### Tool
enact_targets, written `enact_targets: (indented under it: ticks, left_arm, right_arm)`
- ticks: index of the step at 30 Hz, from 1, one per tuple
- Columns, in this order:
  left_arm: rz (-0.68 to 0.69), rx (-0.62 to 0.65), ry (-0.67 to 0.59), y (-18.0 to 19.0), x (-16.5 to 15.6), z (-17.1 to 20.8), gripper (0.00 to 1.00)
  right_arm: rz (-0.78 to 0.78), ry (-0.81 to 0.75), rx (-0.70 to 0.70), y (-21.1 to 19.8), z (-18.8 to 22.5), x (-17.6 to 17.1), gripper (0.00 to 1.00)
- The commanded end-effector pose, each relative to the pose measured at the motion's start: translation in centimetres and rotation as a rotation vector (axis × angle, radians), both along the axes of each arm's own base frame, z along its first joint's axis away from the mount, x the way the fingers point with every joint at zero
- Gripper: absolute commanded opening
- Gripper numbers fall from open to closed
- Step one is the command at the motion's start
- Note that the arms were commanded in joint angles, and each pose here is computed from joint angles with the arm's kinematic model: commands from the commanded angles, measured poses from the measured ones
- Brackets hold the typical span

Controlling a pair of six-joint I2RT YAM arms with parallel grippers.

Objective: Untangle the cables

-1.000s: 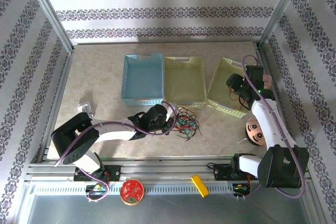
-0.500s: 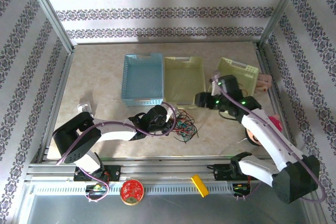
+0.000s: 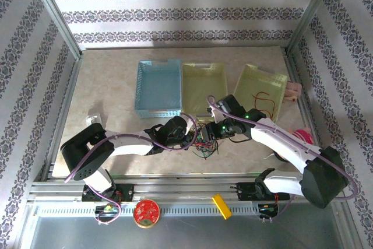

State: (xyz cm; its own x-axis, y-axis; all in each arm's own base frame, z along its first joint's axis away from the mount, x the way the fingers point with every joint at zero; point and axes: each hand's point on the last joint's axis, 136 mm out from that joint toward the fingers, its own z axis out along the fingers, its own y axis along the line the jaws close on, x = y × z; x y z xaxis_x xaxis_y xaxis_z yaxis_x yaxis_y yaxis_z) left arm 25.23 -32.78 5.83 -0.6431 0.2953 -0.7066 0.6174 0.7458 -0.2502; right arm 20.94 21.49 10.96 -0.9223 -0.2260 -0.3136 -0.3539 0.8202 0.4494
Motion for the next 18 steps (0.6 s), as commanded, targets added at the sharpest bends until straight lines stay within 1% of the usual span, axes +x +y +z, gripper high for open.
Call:
enact_targets:
  ticks: [1,7,11,15,16,18]
  left_arm:
    - [-0.004,0.012,0.006,-0.3,-0.2,0.0,0.22]
    - [-0.020,0.008,0.008,-0.4,-0.4,0.0,0.24]
    - [-0.020,0.013,0.012,-0.4,-0.5,-0.1,0.25]
    - [-0.019,0.019,0.018,-0.3,-0.6,-0.2,0.25]
    - [-0.018,0.020,0.019,-0.2,-0.6,-0.3,0.25]
    - [-0.018,0.021,0.019,-0.2,-0.6,-0.3,0.25]
  right_arm:
    - [0.021,-0.058,-0.021,0.5,0.6,1.5,0.43]
    - [0.039,-0.057,-0.050,1.0,-0.4,3.0,0.43]
    - [0.068,-0.026,-0.045,1.6,-1.2,3.0,0.43]
    - [0.072,0.006,-0.065,1.4,-2.6,2.6,0.43]
    - [0.067,0.011,-0.070,1.3,-2.9,2.6,0.43]
    - [0.056,0.010,-0.072,1.1,-3.1,2.5,0.37]
